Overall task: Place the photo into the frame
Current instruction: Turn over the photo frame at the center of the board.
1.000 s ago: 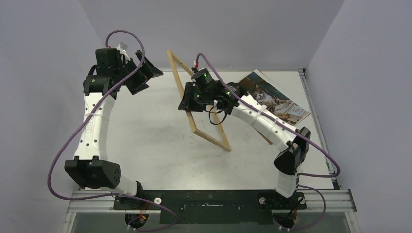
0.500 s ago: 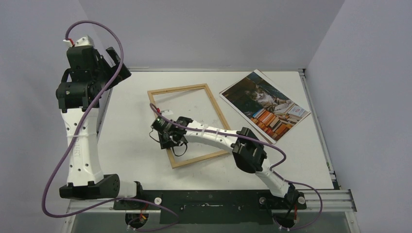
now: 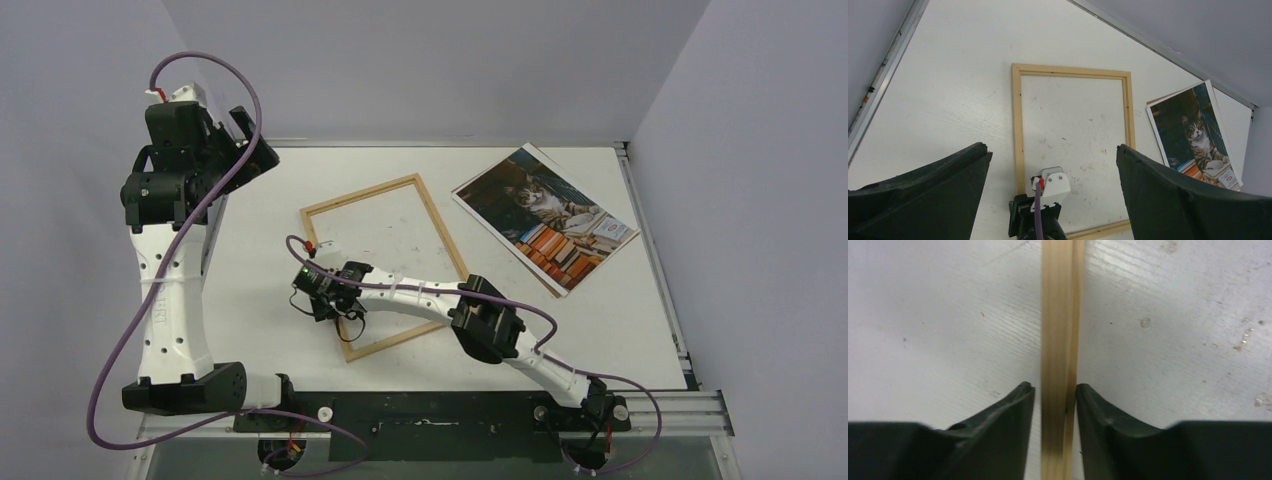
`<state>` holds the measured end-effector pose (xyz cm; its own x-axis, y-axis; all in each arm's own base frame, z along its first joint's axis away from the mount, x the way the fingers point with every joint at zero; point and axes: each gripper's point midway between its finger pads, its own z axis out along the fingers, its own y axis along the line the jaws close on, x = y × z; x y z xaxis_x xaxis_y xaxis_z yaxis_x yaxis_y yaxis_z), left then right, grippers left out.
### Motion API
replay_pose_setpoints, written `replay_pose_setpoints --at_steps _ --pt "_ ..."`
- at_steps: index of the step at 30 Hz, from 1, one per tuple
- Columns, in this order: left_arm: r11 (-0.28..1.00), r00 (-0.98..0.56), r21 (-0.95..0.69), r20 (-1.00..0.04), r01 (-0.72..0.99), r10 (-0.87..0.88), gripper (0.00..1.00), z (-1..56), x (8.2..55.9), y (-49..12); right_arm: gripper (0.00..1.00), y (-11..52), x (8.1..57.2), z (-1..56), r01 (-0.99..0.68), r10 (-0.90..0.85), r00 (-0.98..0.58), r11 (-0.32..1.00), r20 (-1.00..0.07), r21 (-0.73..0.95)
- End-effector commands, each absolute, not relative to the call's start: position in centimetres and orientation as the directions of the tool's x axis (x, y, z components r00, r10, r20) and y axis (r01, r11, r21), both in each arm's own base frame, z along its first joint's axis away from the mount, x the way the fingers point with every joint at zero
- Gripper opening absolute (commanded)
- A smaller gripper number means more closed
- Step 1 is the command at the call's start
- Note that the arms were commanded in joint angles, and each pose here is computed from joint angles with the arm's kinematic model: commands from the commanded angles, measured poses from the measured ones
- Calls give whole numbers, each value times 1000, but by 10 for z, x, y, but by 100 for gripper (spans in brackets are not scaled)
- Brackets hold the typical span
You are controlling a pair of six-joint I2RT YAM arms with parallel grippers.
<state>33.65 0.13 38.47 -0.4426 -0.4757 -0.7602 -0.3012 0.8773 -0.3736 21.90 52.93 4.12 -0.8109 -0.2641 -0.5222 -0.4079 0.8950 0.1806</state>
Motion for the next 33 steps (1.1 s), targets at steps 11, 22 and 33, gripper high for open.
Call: replay_pose_setpoints --at_steps 11,22,33 --pt "880 -463 -409 -749 -240 -474 97 387 330 -11 65 522 260 162 -363 -42 -771 849 -636 384" --pt "864 -639 -418 -590 -282 -494 97 294 317 -27 77 316 340 185 -94 146 -762 939 -631 331" --pt "800 -756 -436 -327 -412 -567 92 143 320 -44 78 248 334 111 -95 30 -925 947 -378 307"
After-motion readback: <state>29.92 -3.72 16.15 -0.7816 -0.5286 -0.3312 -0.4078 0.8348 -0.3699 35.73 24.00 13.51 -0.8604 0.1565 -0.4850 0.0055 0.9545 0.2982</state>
